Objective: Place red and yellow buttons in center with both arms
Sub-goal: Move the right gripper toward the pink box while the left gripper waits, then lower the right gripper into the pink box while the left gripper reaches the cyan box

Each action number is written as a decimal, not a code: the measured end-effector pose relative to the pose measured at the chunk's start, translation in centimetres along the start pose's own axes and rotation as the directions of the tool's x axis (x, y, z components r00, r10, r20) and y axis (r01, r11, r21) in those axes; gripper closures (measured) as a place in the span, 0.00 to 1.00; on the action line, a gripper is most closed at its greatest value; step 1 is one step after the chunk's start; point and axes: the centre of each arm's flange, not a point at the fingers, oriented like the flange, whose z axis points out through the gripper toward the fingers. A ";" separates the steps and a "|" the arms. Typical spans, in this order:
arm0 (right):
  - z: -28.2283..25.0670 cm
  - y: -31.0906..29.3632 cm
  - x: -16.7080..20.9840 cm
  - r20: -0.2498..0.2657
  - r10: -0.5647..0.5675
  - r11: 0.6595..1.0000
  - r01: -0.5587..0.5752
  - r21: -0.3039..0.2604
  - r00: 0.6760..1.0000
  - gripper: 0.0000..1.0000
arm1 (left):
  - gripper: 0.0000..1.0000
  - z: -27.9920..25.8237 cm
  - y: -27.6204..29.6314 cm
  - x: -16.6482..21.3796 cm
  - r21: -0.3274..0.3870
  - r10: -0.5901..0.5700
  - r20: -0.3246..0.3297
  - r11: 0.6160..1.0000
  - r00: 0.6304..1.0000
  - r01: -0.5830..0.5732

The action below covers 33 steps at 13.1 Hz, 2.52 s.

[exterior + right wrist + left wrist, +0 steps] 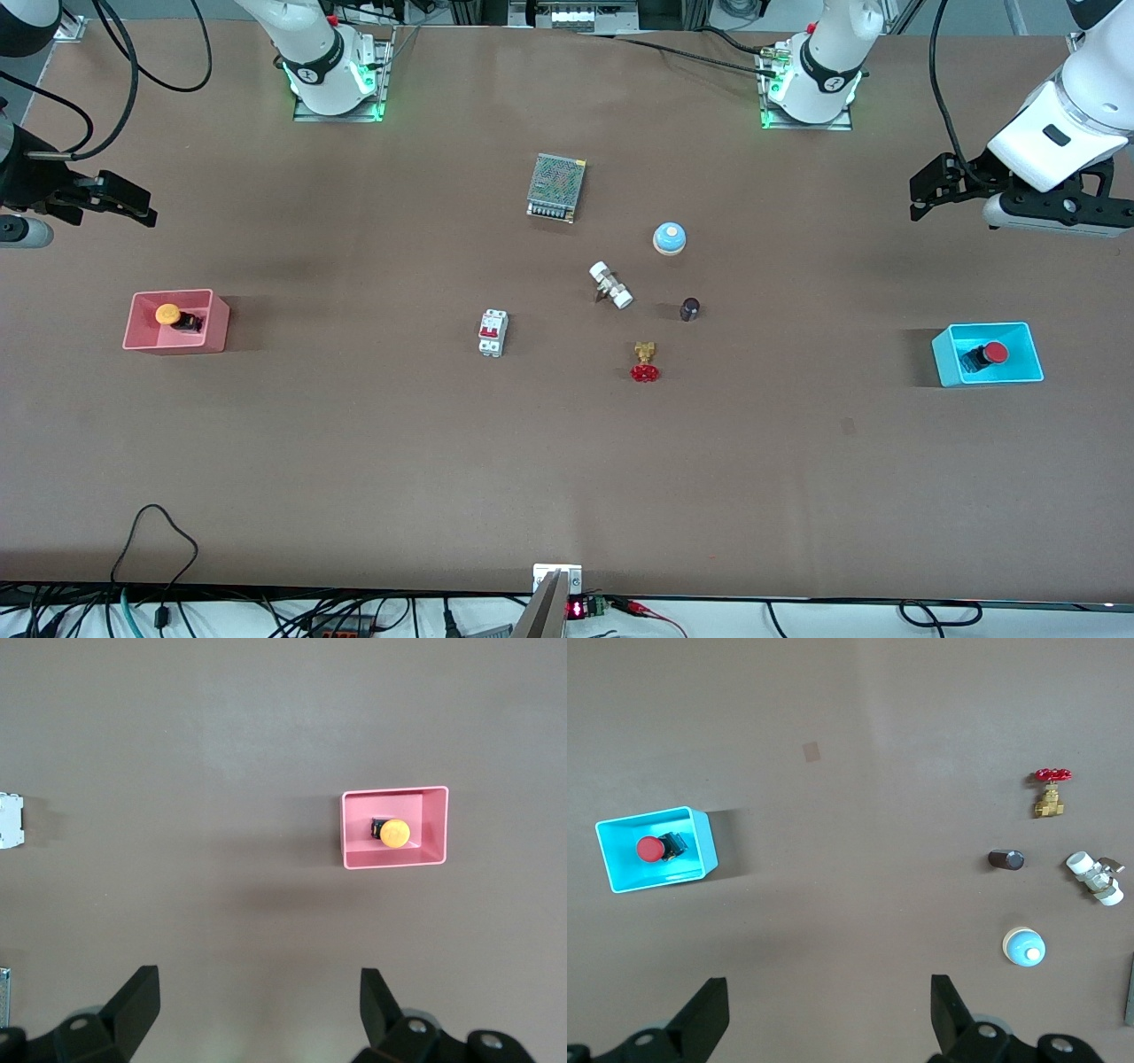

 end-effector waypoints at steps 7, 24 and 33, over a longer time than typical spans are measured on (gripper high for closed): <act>0.0 0.0 0.0 0.001 0.000 1.000 0.000 0.000 1.000 0.00 | 0.00 0.1 -0.4 0.0 0.000 -0.007 0.006 1.000 1.000 0.007; 22.8 9.4 8.2 0.150 0.024 1.000 -0.022 -0.016 0.988 0.00 | 0.00 4.0 -3.0 0.7 -0.001 -0.066 0.128 0.998 0.990 0.066; 31.8 14.5 8.5 0.182 -0.052 0.999 0.049 0.024 0.982 0.00 | 0.00 10.7 -13.3 5.8 0.159 -0.101 0.154 0.984 0.983 0.076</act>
